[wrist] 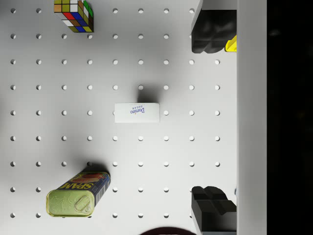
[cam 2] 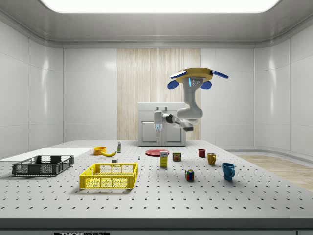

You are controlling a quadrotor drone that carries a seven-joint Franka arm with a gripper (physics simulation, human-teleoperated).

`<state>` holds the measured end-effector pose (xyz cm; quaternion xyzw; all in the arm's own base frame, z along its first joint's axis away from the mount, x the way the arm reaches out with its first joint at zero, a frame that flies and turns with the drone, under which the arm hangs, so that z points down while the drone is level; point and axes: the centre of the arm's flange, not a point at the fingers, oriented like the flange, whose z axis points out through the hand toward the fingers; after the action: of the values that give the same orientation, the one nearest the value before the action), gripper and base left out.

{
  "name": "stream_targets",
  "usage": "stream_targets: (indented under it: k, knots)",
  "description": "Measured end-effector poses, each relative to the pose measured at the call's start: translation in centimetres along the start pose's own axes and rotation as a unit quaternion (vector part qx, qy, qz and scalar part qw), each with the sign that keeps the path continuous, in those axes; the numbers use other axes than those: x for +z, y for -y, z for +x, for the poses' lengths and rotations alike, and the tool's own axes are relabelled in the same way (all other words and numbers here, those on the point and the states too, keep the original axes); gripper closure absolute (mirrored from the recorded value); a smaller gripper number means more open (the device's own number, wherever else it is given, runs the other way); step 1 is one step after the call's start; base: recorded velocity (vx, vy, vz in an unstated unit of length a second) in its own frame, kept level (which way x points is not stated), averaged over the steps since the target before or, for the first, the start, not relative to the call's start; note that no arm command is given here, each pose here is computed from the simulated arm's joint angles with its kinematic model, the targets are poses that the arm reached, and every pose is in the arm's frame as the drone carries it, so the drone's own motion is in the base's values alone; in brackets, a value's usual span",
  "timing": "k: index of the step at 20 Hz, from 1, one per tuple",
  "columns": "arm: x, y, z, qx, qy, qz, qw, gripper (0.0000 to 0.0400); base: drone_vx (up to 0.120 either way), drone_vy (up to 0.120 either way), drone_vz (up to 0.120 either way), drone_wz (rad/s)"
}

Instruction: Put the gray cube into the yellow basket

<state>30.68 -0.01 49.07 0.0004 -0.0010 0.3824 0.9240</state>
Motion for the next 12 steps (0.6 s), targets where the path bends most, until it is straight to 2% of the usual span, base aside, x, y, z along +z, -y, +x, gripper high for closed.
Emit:
stream_targets:
  k: [6,7,10,12]
  knots:
    - [0.0,0.0,0.0,0.0,0.0,0.0,1.0,0.0,0.12,0.0,-0.007,0.0]
    - [0.0,0.0,0.0,0.0,0.0,0.0,1.0,0.0,0.12,-0.04,0.0,0.0]
    - [0.0,0.0,0.0,0.0,0.0,0.0,1.0,0.0,0.12,-0.12,0.0,0.0]
    - [0.0,0.0,0.0,0.0,0.0,0.0,1.0,0.0,0.12,0.0,0.0,0.0]
